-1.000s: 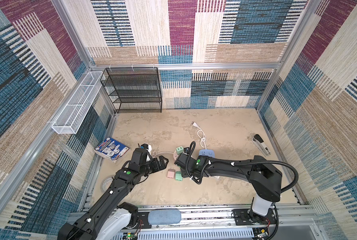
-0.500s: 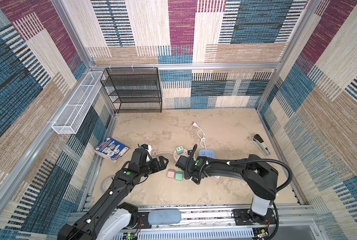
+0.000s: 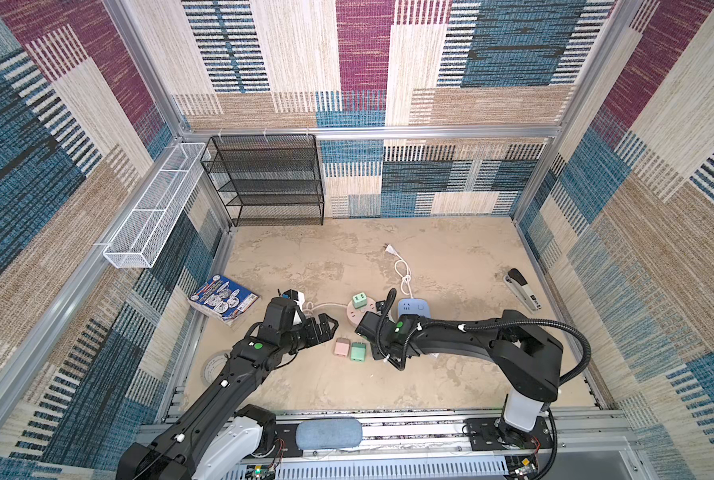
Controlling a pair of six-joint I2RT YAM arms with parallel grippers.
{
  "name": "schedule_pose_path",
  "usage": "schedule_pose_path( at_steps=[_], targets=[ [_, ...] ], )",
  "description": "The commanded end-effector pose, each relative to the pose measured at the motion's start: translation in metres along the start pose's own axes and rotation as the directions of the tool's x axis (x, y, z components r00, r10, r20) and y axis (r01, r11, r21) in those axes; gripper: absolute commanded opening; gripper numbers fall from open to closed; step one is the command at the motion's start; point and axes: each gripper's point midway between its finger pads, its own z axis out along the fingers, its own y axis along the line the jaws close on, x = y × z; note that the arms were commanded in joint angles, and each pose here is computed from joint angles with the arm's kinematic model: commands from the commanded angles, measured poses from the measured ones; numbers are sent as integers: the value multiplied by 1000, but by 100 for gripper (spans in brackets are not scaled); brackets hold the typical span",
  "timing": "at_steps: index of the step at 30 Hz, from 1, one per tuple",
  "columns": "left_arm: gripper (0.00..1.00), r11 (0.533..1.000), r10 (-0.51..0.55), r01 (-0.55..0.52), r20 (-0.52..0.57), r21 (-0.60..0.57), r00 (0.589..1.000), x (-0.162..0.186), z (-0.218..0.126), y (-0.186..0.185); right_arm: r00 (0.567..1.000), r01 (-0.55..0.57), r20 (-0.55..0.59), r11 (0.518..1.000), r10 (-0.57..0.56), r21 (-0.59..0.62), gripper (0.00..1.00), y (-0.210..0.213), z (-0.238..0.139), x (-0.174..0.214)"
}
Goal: Insert the plug
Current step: 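Close the right gripper on the teal adapter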
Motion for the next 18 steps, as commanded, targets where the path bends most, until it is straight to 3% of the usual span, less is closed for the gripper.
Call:
schedule_pose_path(
  at_steps=[1, 6, 13, 18],
  targets=[
    [100, 1000, -14, 13, 17, 21, 1000, -4, 0, -4, 999, 23, 29, 1000, -23, -20, 57, 4, 4, -8],
    [100, 1000, -18, 17, 10, 26, 1000, -2, 0, -4, 998, 55, 36, 998, -54, -39, 53, 7, 10, -8],
    [98, 999, -19, 20, -4, 38, 1000, 0, 0, -6, 995, 94, 39, 991, -91, -100, 35, 16, 9, -5],
    [94, 996, -4, 10, -61, 93, 998, 10, -2, -17, 979, 203, 70, 964, -194, -173, 28, 21, -10, -4]
  ],
)
